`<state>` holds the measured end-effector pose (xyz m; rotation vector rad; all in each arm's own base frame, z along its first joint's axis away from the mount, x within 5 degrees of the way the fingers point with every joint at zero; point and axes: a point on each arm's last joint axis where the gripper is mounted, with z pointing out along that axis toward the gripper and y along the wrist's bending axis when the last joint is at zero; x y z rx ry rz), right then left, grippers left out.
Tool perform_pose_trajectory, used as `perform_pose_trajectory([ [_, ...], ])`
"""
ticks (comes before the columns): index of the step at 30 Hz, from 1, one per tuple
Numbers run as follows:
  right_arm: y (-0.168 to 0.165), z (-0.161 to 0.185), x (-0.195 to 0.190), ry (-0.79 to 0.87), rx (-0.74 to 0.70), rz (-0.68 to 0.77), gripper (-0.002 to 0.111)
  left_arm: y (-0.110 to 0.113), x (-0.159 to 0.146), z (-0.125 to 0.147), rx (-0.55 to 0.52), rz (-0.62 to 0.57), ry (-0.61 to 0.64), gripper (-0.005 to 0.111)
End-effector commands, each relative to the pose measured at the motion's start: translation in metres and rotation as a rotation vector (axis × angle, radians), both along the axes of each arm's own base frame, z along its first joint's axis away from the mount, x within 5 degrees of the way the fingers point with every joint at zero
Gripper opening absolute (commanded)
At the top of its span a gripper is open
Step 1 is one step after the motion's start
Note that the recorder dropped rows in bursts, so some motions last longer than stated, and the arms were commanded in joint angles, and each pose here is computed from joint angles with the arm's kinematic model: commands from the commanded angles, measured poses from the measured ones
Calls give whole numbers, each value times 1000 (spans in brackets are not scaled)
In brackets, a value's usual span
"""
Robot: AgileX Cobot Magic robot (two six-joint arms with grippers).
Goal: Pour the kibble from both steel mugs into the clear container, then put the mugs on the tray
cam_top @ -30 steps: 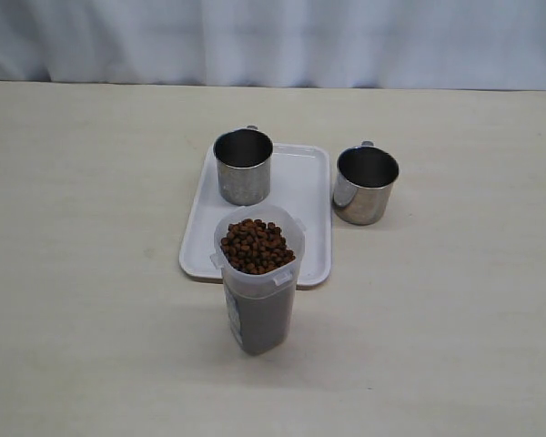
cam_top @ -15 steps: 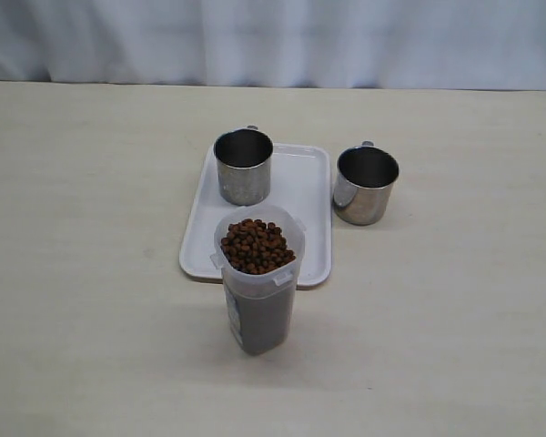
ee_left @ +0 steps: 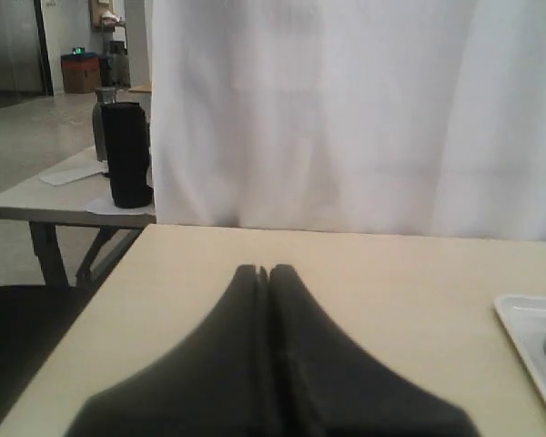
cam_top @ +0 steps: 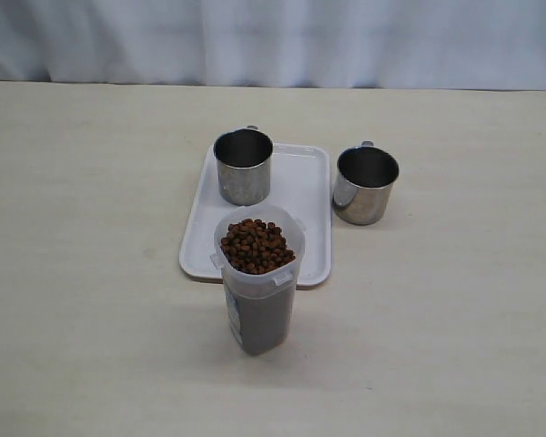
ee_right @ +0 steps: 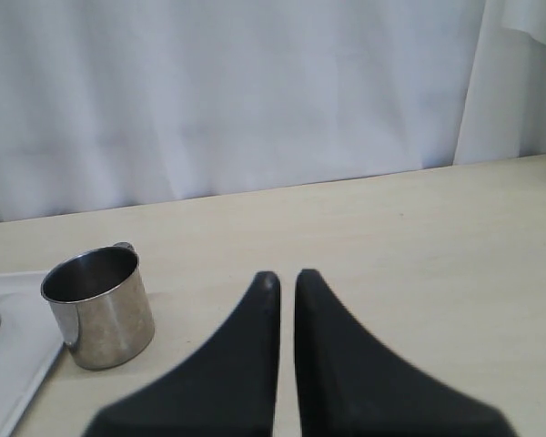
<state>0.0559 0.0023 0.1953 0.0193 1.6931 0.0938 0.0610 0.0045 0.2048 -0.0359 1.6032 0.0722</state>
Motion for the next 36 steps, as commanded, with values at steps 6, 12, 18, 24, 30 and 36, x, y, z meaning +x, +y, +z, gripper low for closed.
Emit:
perform_pose_trajectory([
  [6, 0, -1, 0, 1, -5, 3, 5, 0, 0, 2, 33, -3, -30, 0],
  [12, 0, -1, 0, 1, -5, 3, 5, -1, 0, 1, 33, -9, -20, 0],
  [18, 0, -1, 0, 1, -5, 3, 5, -1, 0, 0, 37, -12, -5, 0],
  [24, 0, -1, 0, 1, -5, 3, 5, -1, 0, -2, 34, -14, 12, 0],
  [30, 0, -1, 0, 1, -5, 3, 5, -2, -1, -1, 10, -26, 6, 0],
  [36, 0, -1, 0, 1, -5, 3, 5, -7, -5, -4, 15, -112, 19, 0],
])
